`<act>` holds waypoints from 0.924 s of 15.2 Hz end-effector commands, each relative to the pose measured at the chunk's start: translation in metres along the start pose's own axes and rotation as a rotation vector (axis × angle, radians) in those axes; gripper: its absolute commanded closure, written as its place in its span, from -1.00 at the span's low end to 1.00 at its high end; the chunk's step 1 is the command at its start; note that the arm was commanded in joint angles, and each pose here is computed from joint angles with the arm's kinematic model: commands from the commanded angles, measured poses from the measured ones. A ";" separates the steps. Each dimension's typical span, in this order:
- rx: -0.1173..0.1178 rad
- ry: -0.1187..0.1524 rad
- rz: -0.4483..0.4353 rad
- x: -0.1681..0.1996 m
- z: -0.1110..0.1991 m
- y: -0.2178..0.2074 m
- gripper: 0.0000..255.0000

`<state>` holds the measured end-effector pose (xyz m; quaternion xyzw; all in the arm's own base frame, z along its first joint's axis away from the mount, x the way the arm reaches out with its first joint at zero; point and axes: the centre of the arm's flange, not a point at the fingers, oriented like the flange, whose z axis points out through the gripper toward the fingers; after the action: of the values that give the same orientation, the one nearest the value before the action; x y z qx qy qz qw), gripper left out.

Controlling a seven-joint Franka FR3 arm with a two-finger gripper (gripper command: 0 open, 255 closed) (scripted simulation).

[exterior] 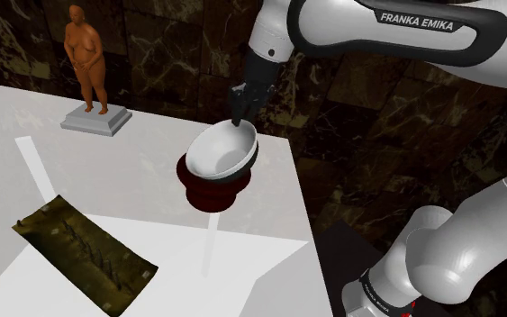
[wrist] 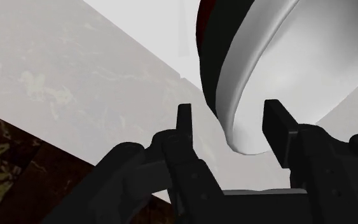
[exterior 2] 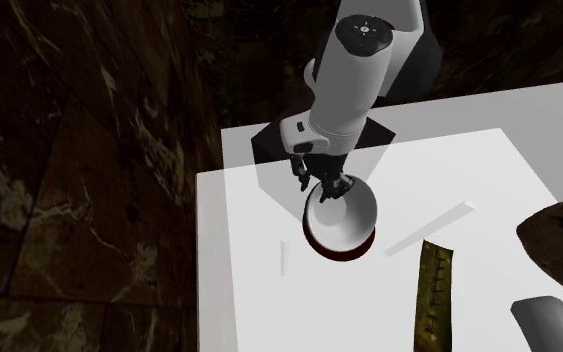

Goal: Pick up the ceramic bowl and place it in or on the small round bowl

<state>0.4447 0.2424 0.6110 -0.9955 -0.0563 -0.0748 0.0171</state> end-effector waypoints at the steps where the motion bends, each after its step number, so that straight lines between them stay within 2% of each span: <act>1: -0.017 -0.063 -0.006 -0.005 0.014 0.000 -1.00; 5: -0.017 -0.063 -0.005 -0.003 0.018 -0.005 -1.00; 9: -0.017 -0.063 -0.005 0.000 -0.032 -0.006 -1.00; 14: -0.017 -0.063 -0.005 0.000 -0.032 -0.006 -1.00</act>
<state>0.4392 0.2469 0.6425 -0.9973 -0.0589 -0.0441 0.0066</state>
